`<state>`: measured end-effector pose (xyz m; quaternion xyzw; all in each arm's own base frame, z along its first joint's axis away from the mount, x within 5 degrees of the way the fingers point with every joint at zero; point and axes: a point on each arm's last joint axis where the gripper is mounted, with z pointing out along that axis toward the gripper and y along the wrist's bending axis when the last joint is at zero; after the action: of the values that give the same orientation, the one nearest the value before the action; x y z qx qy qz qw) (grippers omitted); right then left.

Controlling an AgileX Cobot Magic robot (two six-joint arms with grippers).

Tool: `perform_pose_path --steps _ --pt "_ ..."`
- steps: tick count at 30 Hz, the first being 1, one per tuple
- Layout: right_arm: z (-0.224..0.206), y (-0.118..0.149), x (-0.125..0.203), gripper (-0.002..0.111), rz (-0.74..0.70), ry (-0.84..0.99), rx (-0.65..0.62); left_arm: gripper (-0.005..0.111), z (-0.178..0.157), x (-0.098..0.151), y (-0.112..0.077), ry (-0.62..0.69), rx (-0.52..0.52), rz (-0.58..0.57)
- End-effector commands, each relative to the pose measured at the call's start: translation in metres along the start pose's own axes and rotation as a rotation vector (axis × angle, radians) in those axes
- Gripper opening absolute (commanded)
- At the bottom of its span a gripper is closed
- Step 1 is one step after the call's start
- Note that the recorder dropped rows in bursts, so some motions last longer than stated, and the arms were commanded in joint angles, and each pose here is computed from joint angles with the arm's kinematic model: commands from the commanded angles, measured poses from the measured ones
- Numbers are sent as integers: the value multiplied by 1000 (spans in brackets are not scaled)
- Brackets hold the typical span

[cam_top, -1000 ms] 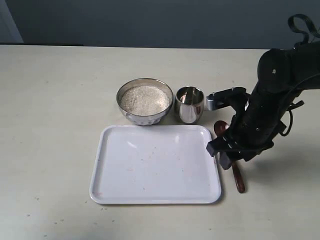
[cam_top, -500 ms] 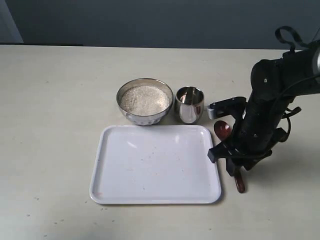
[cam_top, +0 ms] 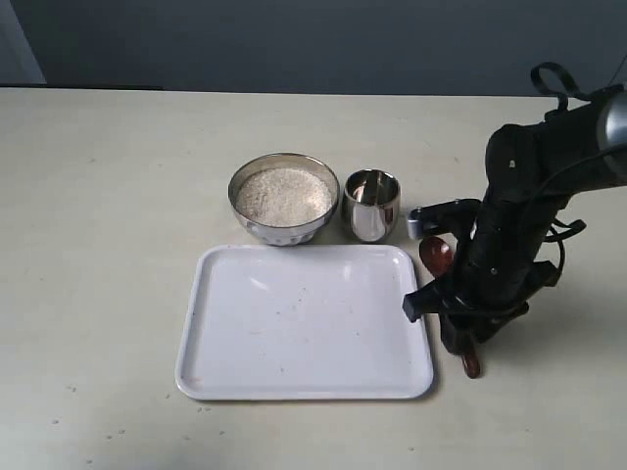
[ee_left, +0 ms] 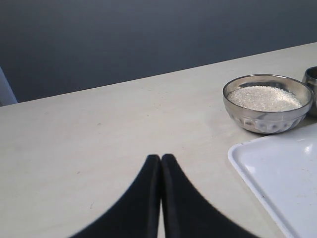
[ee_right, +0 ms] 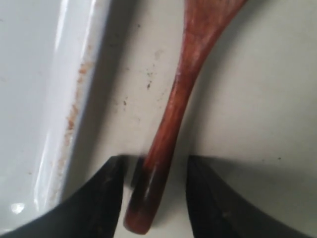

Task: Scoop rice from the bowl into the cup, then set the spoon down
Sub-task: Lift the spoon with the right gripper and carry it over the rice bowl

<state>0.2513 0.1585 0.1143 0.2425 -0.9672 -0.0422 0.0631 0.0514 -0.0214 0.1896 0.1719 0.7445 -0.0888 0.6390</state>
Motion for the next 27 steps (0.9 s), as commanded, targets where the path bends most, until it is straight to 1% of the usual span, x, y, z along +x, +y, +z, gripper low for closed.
perform_pose_path --steps 1,2,3,5,6,11,15,22,27 --pt "7 1 2 36 8 39 -5 1 -1 -2 0 -20 0 0" --pt "7 1 2 31 8 47 -6 1 -1 -2 0 -20 0 0" --pt "7 1 3 23 8 53 -6 1 -1 -2 0 -20 0 0" --pt "7 1 4 3 -12 71 -8 1 -1 -2 0 -20 0 0" --pt "7 1 5 0 -25 77 -12 1 -1 -2 0 -20 0 0" --pt "5 1 14 0 -85 166 -20 1 -1 -2 0 -20 0 0" --pt "-6 -2 20 0 -124 192 20 1 -1 -2 0 -20 0 0" --pt "-36 0 29 0 -142 146 37 1 -1 -2 0 -20 0 0" --pt "-70 0 29 -1 -193 76 80 1 -1 -2 0 -20 0 0"
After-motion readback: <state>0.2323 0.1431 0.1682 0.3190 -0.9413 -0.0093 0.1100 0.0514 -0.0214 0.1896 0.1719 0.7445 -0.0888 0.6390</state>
